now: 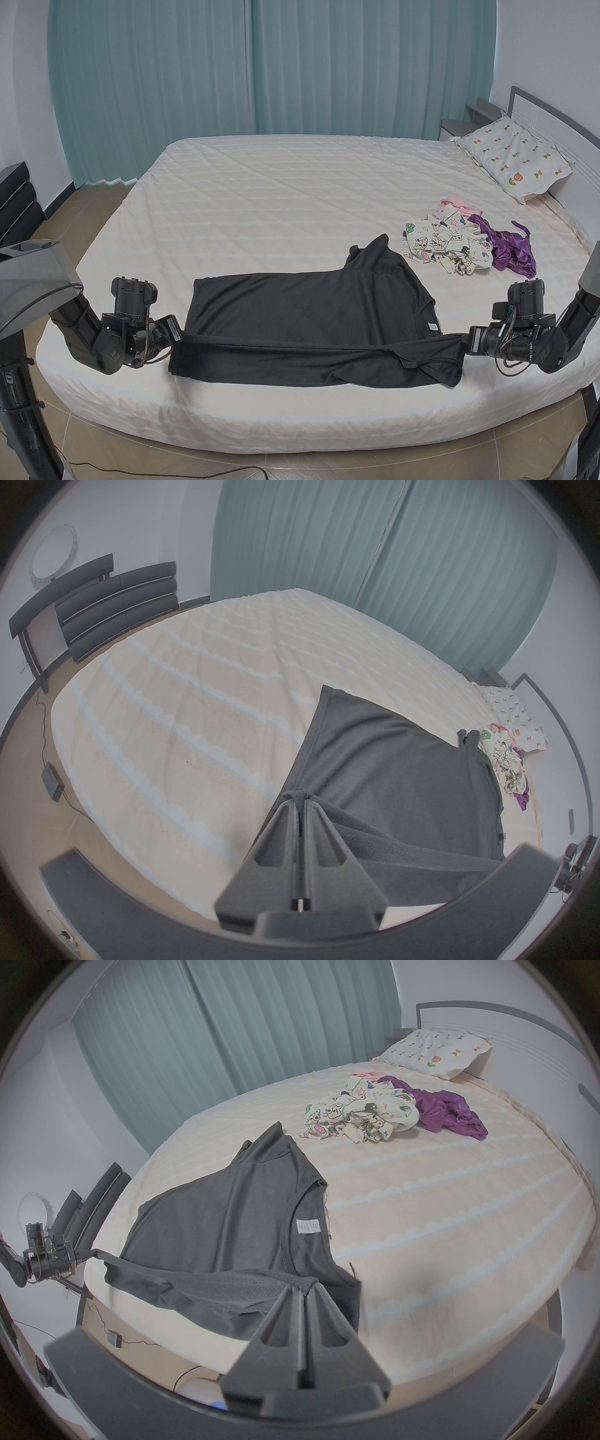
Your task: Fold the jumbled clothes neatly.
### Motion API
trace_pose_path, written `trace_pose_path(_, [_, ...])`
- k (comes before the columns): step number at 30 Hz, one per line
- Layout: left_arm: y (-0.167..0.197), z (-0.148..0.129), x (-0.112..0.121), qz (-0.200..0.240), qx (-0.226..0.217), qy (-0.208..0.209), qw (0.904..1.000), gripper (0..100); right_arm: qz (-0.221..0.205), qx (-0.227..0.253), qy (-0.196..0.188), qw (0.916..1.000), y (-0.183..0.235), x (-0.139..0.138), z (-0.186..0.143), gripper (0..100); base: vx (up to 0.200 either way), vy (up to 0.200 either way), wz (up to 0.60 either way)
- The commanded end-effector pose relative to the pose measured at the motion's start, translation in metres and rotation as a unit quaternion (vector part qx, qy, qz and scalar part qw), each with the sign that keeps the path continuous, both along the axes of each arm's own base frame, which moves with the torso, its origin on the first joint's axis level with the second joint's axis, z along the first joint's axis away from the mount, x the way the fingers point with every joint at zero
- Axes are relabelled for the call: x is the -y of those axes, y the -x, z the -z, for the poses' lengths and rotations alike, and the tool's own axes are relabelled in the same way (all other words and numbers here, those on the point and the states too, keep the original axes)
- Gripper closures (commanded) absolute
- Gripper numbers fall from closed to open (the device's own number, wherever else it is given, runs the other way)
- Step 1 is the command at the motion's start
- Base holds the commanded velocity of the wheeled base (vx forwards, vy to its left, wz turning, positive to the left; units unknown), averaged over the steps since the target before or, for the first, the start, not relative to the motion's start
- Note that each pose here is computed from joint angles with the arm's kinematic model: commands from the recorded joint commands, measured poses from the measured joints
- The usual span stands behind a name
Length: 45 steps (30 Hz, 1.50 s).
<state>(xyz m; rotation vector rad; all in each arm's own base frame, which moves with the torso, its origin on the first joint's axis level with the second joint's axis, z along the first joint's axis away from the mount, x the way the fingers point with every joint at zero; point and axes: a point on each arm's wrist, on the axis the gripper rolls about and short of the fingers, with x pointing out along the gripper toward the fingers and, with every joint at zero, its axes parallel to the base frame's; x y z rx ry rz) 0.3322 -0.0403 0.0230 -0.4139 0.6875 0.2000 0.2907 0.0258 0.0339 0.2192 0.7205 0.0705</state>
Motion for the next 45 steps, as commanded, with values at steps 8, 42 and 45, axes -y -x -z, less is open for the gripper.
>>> trace_pose_path(8, [0.025,-0.022,0.001,0.011,0.001,-0.003,0.9999,100,-0.004,-0.002,0.000,1.0000,0.034,0.006,-0.012,100,0.000,0.000,0.00])
trace_pose_path(42, [0.034,-0.016,-0.001,0.029,-0.023,-0.026,0.9990,100,-0.019,0.011,-0.006,0.9997,0.046,0.006,-0.022,100,0.000,0.000,0.00])
trace_pose_path(45, [0.023,-0.010,-0.003,0.024,-0.023,-0.026,0.9991,100,-0.018,0.011,-0.006,0.9998,0.036,0.006,-0.019,100,0.000,0.000,0.00])
